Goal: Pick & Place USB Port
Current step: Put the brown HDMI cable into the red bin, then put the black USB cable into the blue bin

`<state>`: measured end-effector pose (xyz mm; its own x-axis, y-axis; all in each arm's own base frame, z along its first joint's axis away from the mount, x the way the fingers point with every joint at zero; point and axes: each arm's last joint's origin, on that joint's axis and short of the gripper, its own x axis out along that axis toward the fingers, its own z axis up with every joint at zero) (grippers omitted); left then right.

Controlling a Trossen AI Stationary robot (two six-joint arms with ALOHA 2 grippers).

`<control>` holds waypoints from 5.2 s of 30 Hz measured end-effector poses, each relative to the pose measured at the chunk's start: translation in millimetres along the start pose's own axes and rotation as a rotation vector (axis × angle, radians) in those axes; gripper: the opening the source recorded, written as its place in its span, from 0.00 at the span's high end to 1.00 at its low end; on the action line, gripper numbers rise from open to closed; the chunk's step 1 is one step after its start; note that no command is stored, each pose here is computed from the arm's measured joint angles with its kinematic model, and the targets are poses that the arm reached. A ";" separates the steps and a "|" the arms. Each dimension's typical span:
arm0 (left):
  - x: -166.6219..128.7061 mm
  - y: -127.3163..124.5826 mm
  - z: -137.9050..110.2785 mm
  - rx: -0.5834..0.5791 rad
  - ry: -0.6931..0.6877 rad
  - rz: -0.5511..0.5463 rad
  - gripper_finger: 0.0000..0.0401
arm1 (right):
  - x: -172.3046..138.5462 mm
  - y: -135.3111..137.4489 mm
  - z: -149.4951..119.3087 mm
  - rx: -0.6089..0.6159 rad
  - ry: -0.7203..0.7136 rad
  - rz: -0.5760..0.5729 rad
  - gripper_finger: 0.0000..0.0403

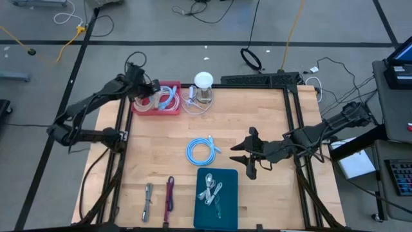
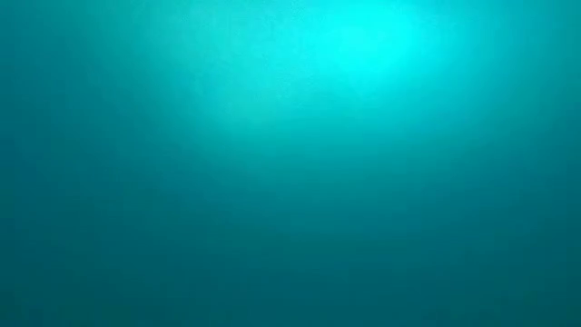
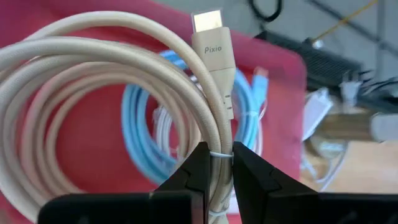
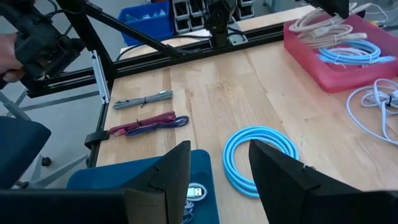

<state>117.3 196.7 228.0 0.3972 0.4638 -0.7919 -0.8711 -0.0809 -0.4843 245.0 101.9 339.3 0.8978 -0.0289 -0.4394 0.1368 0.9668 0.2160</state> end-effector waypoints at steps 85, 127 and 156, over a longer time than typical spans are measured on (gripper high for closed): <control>-191.9 -60.7 -407.5 0.411 0.708 0.565 0.57 | 24.4 -64.2 21.1 0.032 0.107 0.069 0.62; -124.3 -2.8 -421.0 0.283 0.521 0.350 0.98 | 18.7 -32.3 20.5 0.108 0.047 0.197 0.62; -219.9 -211.6 -291.1 0.549 -0.066 -0.758 0.98 | 66.5 -40.7 20.0 0.817 -0.446 0.682 0.61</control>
<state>298.3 -145.0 396.4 0.9122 0.2729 -0.3055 -0.4074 0.6834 -0.6058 307.6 55.6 318.7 0.9351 0.1923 0.2978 -0.3500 0.3680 0.8614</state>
